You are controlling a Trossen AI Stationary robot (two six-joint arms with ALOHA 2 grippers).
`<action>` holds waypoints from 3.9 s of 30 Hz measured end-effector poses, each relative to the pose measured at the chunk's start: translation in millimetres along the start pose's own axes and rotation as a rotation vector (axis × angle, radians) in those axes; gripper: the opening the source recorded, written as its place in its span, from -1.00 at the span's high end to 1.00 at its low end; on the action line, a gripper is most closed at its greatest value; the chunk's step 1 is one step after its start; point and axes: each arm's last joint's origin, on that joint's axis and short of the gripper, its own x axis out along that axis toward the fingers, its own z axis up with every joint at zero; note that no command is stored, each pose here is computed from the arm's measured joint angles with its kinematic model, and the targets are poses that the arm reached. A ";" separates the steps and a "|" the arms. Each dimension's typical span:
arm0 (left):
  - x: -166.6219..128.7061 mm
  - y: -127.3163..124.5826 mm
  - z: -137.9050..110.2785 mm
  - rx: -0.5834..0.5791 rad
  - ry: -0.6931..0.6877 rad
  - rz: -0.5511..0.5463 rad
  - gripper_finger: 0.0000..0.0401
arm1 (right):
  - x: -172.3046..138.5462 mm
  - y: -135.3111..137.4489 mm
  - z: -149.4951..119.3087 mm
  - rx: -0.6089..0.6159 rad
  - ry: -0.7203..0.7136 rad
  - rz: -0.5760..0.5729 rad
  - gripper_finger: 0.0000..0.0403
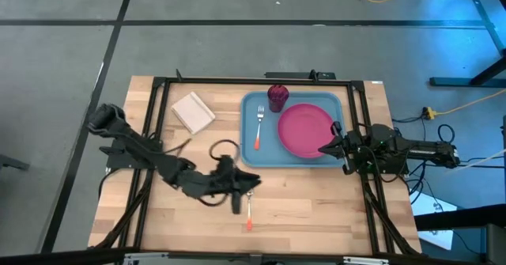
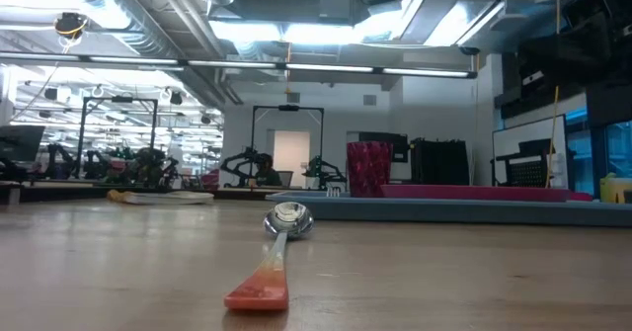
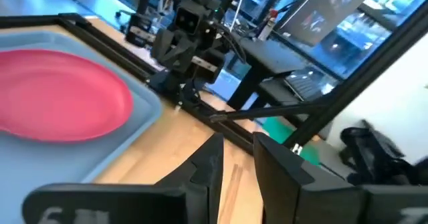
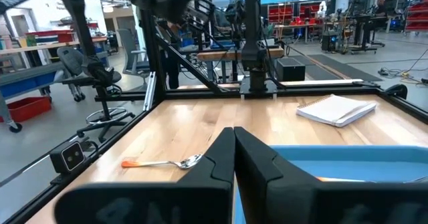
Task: Pick and place plate/cup/fork/spoon on tray
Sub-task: Put the orange spoon on the blue tray to the left side of the orange fork
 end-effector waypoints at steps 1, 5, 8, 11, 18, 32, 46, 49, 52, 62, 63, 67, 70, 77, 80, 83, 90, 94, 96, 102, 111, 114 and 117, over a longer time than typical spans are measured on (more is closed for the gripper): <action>6.6 -6.9 0.7 0.009 0.007 0.009 0.62 | 0.0 0.0 0.0 -0.001 0.000 0.000 0.95; 37.8 -23.3 -0.9 0.038 0.066 0.085 0.62 | 0.0 0.0 0.0 0.000 0.000 0.000 0.95; 60.4 -25.2 -6.9 0.046 0.163 0.146 0.62 | 0.0 0.0 -0.1 0.000 0.001 0.000 0.95; 77.4 -20.5 -17.7 0.016 0.280 0.210 0.62 | 0.0 0.0 -0.1 0.000 0.001 0.000 0.95; 94.0 2.6 -56.8 -0.251 0.453 0.415 0.62 | 0.0 0.0 -0.1 0.000 0.001 0.000 0.95; 88.3 14.9 -117.4 -0.461 0.515 0.648 0.62 | 0.0 0.0 -0.1 0.001 0.001 0.000 0.95; 81.3 38.1 -131.3 -0.498 0.584 0.892 0.62 | 0.0 0.0 -0.1 -0.001 0.001 0.000 0.95; 87.6 48.5 -145.9 -0.488 0.600 0.926 0.62 | 0.0 0.0 -0.1 -0.002 0.001 0.000 0.95; 90.3 52.7 -152.7 -0.483 0.600 0.937 0.62 | 0.0 0.0 -0.1 -0.002 0.001 0.000 0.95; 90.8 51.6 -155.7 -0.531 0.616 0.942 0.63 | 0.0 0.0 -0.1 -0.002 0.001 0.000 0.95; 91.2 52.1 -157.3 -0.540 0.617 0.949 0.65 | 0.0 0.0 -0.1 -0.002 0.000 0.000 0.95; 91.9 55.1 -162.8 -0.553 0.646 0.972 0.74 | 0.0 0.0 -0.1 -0.002 0.000 0.000 0.95; 91.1 56.0 -164.2 -0.546 0.654 0.982 0.82 | 0.0 0.0 -0.1 -0.002 0.000 0.000 0.95; 91.2 55.7 -156.5 -0.420 0.643 0.932 0.97 | 0.0 0.0 0.0 -0.002 0.000 0.000 0.95; 95.4 56.0 -145.5 -0.342 0.637 0.898 0.97 | 0.0 0.0 0.0 -0.002 0.000 0.000 0.95; 104.0 45.9 -117.1 -0.268 0.571 0.823 0.97 | 0.0 0.0 -0.1 -0.002 0.001 0.000 0.95; 139.6 56.6 -50.8 -0.149 0.426 0.774 0.97 | 0.0 0.0 0.0 -0.002 0.000 0.000 0.95; 156.2 90.6 -17.5 -0.131 0.396 0.860 0.98 | 0.0 0.0 0.0 -0.002 0.000 0.000 0.95; 159.4 111.1 -6.6 -0.112 0.412 0.931 0.98 | 0.0 0.0 0.0 -0.002 0.000 0.000 0.95; 163.8 154.6 19.3 -0.128 0.457 1.058 0.98 | 0.0 0.0 0.0 -0.002 0.000 0.000 0.95; 165.1 213.7 26.6 -0.197 0.571 1.122 0.98 | 0.0 0.0 0.0 -0.002 0.000 0.000 0.95; 161.6 229.3 17.4 -0.248 0.576 1.156 0.97 | 0.0 0.0 0.0 -0.002 0.000 0.000 0.95; 166.4 238.2 12.1 -0.294 0.539 1.108 0.97 | 0.0 0.0 0.0 -0.002 0.000 0.000 0.95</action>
